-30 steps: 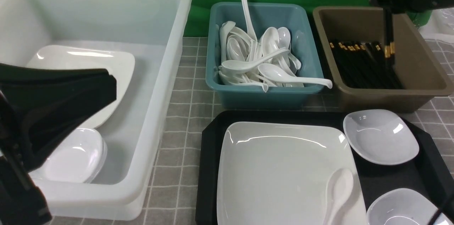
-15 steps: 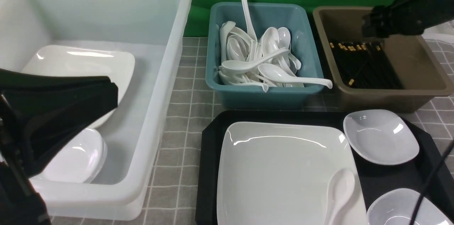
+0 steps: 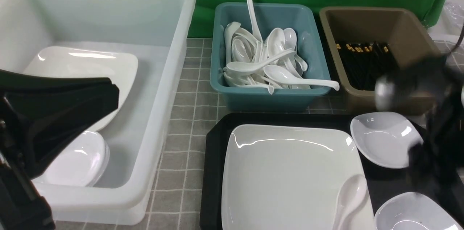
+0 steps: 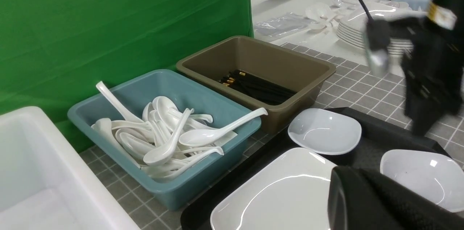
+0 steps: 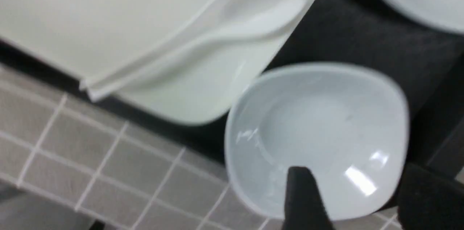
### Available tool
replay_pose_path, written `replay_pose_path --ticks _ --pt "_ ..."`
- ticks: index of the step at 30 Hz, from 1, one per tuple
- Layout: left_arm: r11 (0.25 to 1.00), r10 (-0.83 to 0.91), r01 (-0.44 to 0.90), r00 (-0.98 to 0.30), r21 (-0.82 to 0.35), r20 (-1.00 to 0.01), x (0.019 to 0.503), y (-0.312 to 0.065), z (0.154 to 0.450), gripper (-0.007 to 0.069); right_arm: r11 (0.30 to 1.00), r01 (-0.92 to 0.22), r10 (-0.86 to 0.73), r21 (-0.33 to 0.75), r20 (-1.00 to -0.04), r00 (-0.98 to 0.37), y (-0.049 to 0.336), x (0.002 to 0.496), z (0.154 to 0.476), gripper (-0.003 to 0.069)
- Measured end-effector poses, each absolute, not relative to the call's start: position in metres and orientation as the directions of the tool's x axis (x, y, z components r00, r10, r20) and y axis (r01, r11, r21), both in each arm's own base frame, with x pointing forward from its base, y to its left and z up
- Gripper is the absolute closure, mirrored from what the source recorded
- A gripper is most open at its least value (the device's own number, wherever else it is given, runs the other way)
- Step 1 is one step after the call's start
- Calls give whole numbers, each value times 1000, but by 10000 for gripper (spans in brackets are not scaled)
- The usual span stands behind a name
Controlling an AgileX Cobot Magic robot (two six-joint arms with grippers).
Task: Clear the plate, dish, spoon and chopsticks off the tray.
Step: Use the right arm to grab a small plate from the dinner plate
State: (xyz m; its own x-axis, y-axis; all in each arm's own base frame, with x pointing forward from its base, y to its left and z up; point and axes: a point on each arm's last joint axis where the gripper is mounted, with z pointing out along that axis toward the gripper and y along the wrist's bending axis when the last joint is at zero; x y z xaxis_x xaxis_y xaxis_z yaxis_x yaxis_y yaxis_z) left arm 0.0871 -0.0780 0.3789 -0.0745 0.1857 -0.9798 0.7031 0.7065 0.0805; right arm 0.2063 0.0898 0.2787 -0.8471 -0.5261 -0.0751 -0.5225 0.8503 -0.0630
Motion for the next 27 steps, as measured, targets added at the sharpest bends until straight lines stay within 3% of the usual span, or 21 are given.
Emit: replay_pose_path --ticks 3,6,10,17,27 --pt "705 190 705 -79 80 -979 87 -78 378 617 821 -567 -569 -66 -38 -821 100 176 247 190" --pt "703 194 707 -83 79 -978 87 -78 378 617 823 -564 -567 -65 -43 -823 104 166 222 179" --pt "702 195 707 -84 79 -977 87 -78 378 617 835 -545 -550 -75 -70 -832 106 167 190 176" --pt "701 190 709 -89 72 -978 87 -79 378 617 837 -536 -543 -110 -45 -838 102 184 164 178" --pt "701 190 709 -89 72 -978 87 -79 378 617 833 -537 -544 -133 -17 -839 98 191 158 399"
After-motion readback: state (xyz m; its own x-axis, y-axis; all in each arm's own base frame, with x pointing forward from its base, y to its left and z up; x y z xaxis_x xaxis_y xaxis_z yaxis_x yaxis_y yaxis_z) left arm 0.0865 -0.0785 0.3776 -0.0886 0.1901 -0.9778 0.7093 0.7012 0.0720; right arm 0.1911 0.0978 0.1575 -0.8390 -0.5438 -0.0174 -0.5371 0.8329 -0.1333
